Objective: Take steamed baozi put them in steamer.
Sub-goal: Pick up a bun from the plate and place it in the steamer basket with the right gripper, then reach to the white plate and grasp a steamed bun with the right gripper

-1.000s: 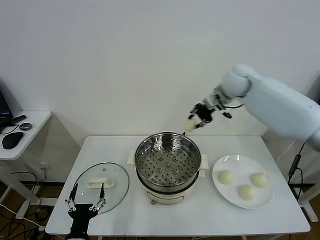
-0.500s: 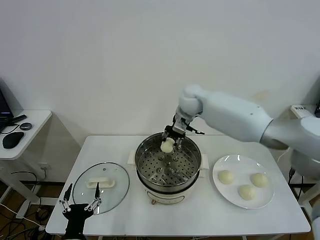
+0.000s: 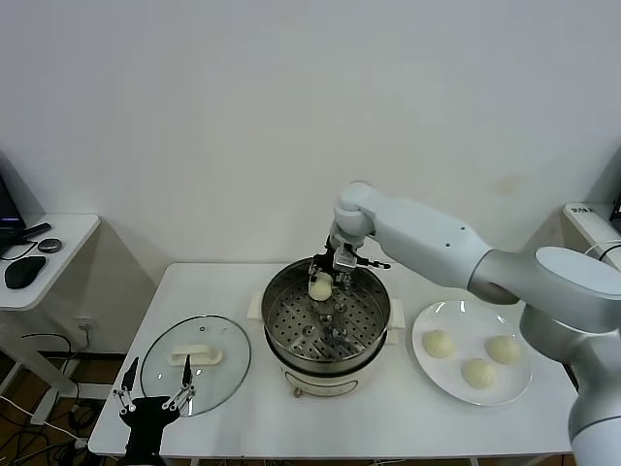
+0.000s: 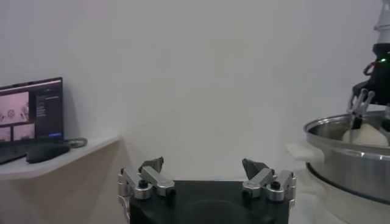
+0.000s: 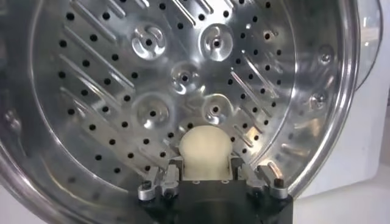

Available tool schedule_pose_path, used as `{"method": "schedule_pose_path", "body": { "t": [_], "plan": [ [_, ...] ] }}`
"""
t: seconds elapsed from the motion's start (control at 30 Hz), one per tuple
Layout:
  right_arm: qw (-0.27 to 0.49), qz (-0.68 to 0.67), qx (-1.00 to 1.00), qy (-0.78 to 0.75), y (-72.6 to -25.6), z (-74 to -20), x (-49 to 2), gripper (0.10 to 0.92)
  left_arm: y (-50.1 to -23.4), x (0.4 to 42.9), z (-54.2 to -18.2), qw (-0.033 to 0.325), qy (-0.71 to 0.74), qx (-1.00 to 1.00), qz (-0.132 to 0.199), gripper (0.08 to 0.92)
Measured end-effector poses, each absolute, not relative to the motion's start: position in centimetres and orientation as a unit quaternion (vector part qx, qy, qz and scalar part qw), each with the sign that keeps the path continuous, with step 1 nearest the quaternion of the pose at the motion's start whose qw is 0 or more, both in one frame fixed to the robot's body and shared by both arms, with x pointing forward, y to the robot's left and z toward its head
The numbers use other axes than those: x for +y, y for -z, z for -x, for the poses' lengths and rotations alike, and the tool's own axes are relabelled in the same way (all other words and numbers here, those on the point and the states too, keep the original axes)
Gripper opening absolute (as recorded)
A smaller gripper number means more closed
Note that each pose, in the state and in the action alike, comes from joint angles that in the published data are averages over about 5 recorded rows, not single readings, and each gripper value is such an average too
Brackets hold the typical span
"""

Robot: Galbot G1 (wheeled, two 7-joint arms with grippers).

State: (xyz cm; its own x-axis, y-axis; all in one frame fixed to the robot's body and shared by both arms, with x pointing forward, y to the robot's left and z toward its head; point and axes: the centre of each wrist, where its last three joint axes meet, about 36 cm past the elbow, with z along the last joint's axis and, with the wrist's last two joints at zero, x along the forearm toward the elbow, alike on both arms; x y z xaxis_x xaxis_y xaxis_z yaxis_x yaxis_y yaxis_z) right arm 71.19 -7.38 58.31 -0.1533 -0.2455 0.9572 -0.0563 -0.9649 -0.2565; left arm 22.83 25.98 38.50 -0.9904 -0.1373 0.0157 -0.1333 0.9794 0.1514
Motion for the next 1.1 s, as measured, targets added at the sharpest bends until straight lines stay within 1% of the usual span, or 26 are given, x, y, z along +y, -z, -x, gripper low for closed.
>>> {"method": "schedule_pose_path", "body": {
  "t": [0.07, 0.3, 0.4, 0.53, 0.67, 0.9, 1.1],
  "plan": [
    [0.069, 0.647, 0.112, 0.751, -58.4, -71.3, -7.1, 0.554, -38.5, 25.9, -22.9, 0.012, 0.075, -0.995, -0.068, 0.823],
    [0.076, 0.648, 0.109, 0.75, -59.0, -71.2, -7.0, 0.749, -38.6, 26.0, -22.9, 0.011, 0.074, -0.995, -0.069, 0.823],
    [0.076, 0.649, 0.115, 0.748, -59.9, -70.9, -7.1, 0.802, -38.5, 26.0, -23.0, 0.011, 0.074, -0.995, -0.069, 0.823],
    [0.063, 0.648, 0.136, 0.747, -61.8, -70.0, -8.3, 0.821, -38.3, 25.8, -23.0, 0.013, 0.073, -0.995, -0.066, 0.823],
    [0.019, 0.641, 0.186, 0.744, -64.3, -68.7, -11.2, 0.823, -38.2, 25.7, -23.0, 0.012, 0.071, -0.996, -0.061, 0.823],
    [-0.123, 0.599, 0.324, 0.722, -66.8, -65.2, -18.6, 0.823, -38.5, 25.8, -23.3, 0.01, 0.071, -0.996, -0.055, 0.823],
    [-0.241, 0.557, 0.429, 0.669, -65.7, -62.3, -25.8, 0.823, -38.9, 26.0, -23.6, 0.008, 0.077, -0.996, -0.053, 0.823]
  ]
}}
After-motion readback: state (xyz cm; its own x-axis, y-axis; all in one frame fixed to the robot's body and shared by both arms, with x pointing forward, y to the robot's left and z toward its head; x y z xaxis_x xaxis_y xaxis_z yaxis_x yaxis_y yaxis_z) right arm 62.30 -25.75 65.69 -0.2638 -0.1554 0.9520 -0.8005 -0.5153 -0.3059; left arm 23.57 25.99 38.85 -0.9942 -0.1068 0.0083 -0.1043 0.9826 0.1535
